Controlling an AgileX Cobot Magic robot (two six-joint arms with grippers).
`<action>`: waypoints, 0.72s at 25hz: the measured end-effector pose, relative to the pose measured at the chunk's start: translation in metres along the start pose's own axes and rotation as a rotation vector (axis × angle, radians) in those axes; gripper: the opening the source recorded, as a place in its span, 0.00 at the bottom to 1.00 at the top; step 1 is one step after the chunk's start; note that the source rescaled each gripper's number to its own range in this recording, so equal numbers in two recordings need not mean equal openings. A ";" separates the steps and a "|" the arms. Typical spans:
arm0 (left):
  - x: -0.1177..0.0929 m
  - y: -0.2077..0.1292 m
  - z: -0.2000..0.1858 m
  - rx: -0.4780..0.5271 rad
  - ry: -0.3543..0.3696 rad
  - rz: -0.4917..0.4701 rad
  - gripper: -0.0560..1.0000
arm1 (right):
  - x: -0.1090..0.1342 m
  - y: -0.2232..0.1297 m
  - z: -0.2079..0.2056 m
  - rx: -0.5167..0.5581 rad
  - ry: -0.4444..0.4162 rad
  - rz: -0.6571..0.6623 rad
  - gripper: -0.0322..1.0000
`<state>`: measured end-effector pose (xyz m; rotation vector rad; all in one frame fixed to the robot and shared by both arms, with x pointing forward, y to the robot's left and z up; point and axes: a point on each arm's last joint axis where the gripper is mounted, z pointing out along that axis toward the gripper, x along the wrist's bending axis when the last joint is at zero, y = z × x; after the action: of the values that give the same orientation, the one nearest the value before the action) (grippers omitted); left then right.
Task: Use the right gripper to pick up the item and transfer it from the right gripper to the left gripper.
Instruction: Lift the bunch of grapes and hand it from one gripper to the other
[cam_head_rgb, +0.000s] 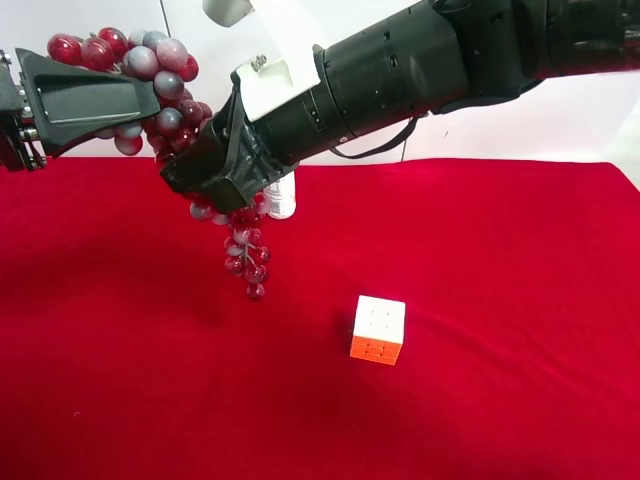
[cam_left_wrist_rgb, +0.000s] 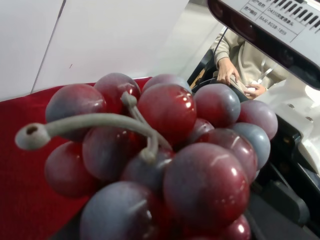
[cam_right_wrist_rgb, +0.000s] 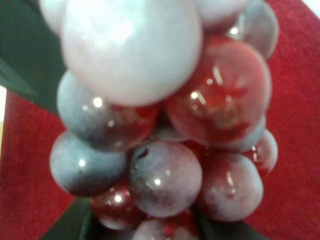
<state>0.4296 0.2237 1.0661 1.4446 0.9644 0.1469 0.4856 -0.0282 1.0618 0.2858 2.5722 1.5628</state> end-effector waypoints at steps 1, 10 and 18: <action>0.000 0.000 0.000 0.000 0.000 0.000 0.12 | 0.000 0.000 0.000 0.000 0.000 0.000 0.03; 0.000 0.000 0.000 0.000 0.000 0.000 0.11 | 0.000 0.000 0.000 0.000 0.000 0.000 0.03; 0.000 0.000 0.000 0.000 0.000 0.000 0.10 | 0.000 0.000 0.000 0.000 0.003 0.000 0.03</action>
<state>0.4296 0.2237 1.0661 1.4446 0.9644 0.1469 0.4853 -0.0282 1.0618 0.2838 2.5743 1.5643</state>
